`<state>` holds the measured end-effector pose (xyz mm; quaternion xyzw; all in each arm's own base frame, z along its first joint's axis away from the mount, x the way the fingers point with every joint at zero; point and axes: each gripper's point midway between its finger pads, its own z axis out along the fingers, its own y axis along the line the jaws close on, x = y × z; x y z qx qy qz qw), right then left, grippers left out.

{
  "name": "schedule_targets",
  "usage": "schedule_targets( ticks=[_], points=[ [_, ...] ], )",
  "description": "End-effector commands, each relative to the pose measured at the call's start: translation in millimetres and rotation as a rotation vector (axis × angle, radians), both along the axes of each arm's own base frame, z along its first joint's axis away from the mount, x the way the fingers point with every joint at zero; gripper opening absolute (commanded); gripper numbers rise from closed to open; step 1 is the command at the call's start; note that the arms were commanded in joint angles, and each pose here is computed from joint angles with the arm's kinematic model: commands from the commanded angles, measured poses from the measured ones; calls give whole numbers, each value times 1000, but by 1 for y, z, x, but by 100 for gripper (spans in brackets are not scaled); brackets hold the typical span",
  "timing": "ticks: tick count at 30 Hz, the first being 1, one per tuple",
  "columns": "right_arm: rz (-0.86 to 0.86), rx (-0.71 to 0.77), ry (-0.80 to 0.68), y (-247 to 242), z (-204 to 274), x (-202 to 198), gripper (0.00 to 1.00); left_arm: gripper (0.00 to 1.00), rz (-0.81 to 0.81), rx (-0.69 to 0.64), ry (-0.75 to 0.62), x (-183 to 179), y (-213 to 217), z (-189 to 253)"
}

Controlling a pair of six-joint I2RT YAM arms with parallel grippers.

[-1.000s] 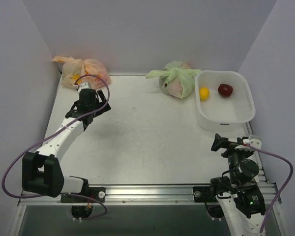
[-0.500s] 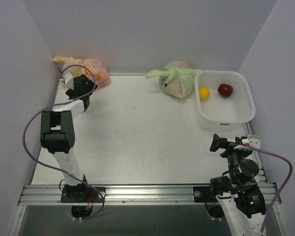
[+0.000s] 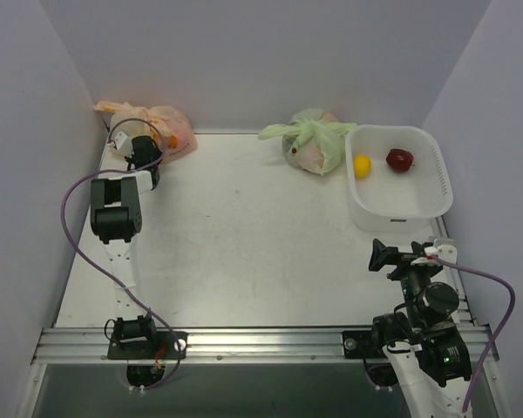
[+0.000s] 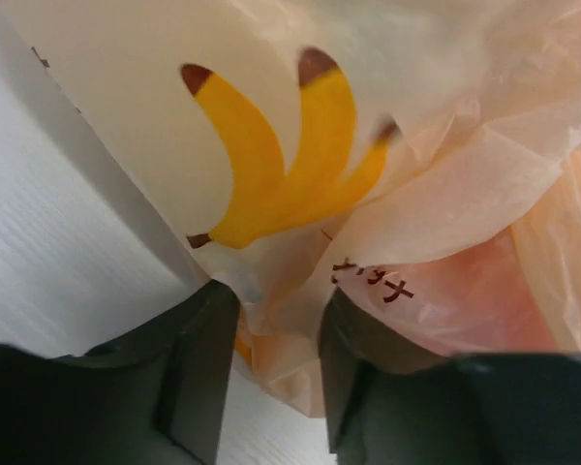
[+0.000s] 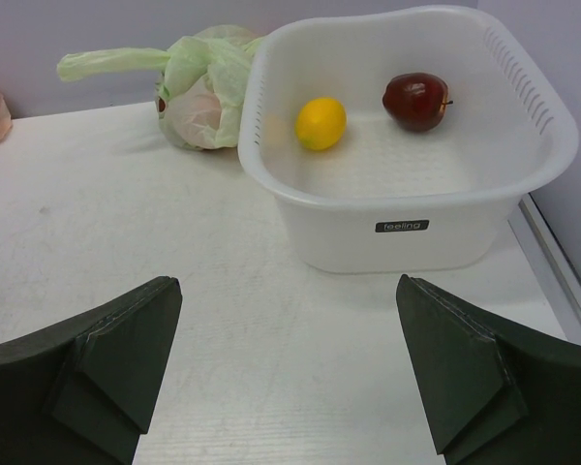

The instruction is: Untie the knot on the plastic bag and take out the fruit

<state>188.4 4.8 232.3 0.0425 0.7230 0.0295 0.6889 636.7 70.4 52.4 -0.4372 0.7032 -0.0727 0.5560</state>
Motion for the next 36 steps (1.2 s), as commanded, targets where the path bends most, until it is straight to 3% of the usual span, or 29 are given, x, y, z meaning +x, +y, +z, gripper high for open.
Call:
schedule_targets(
  ticks=[1, 2, 3, 5, 10, 17, 19, 24, 25, 30, 32, 36],
  points=[
    [26, 13, -129, 2, 26, -11, 100, 42, -20, -20, -115, 23, 0, 27],
    [29, 11, -124, 2, 25, -11, 100, 34, -25, -21, -121, 24, 0, 28],
    [31, 11, -124, 2, 25, -11, 100, 12, -44, -27, -127, 26, -3, 28],
    [35, 11, -127, 3, 26, -11, 100, 0, -60, -32, -121, 22, -7, 25],
    [59, 10, -138, 7, 27, -12, 100, 0, -100, -53, -132, 1, -17, 33],
    [71, 14, -176, 8, 34, -16, 100, 0, -116, -139, -93, -54, -53, 27],
    [68, 14, -178, 8, 34, -17, 100, 0, -119, -149, -68, -80, -61, 24],
    [64, 14, -184, 6, 35, -18, 100, 0, -213, -200, -38, -145, -131, 27],
    [61, 16, -185, 6, 35, -18, 100, 0, -225, -206, 14, -170, -138, 7],
    [101, 25, -170, 14, 38, -18, 100, 0, -391, -293, 90, -244, -208, -13],
    [117, 31, -137, 17, 36, -18, 100, 0, -432, -314, 139, -275, -221, -28],
    [111, 41, 10, 18, 38, -15, 100, 0, -626, -299, 144, -328, -262, -19]
  ],
)
